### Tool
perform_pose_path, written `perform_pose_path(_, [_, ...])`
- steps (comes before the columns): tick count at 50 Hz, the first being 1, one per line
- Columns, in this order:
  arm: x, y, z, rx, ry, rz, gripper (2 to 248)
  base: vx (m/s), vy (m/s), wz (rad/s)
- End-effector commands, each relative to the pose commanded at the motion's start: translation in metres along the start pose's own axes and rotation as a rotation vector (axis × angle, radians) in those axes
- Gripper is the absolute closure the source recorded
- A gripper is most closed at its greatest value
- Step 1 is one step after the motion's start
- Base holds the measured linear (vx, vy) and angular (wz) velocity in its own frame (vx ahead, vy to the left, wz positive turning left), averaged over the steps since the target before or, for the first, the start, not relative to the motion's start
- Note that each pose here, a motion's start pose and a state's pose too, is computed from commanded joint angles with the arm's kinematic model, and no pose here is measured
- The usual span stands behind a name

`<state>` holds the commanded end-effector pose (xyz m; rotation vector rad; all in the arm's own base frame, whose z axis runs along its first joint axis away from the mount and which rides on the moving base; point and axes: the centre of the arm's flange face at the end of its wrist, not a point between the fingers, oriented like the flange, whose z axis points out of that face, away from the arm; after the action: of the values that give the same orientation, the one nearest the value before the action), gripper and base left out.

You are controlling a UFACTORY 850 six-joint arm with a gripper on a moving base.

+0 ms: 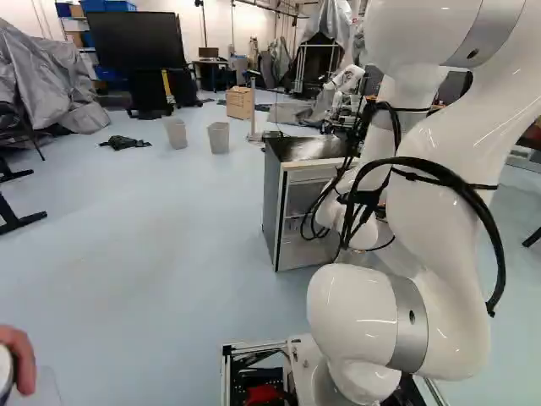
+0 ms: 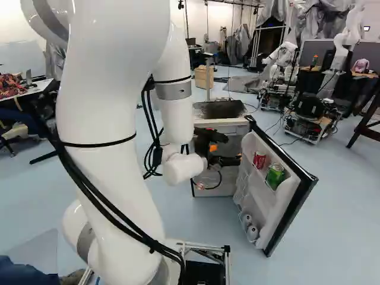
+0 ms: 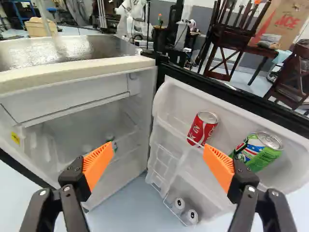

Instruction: Grab a drink from the fridge

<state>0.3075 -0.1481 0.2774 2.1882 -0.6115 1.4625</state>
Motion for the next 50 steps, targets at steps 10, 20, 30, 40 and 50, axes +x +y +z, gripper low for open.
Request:
perform_pose_path(10, [0.0,0.003,0.003,-0.054,-0.005,0.02,3,0.0,0.0,0.0])
perform_pose_path(20, [0.001,0.006,0.006,-0.108,-0.009,0.04,3,0.0,0.0,0.0])
perform_pose_path(30, [0.001,0.009,0.008,-0.161,-0.012,0.06,3,0.0,0.0,0.0])
perform_pose_path(40, [0.001,0.012,0.011,-0.215,-0.016,0.08,3,0.0,0.0,0.0])
perform_pose_path(50, [0.001,0.015,0.013,-0.266,-0.02,0.1,3,0.0,0.0,0.0])
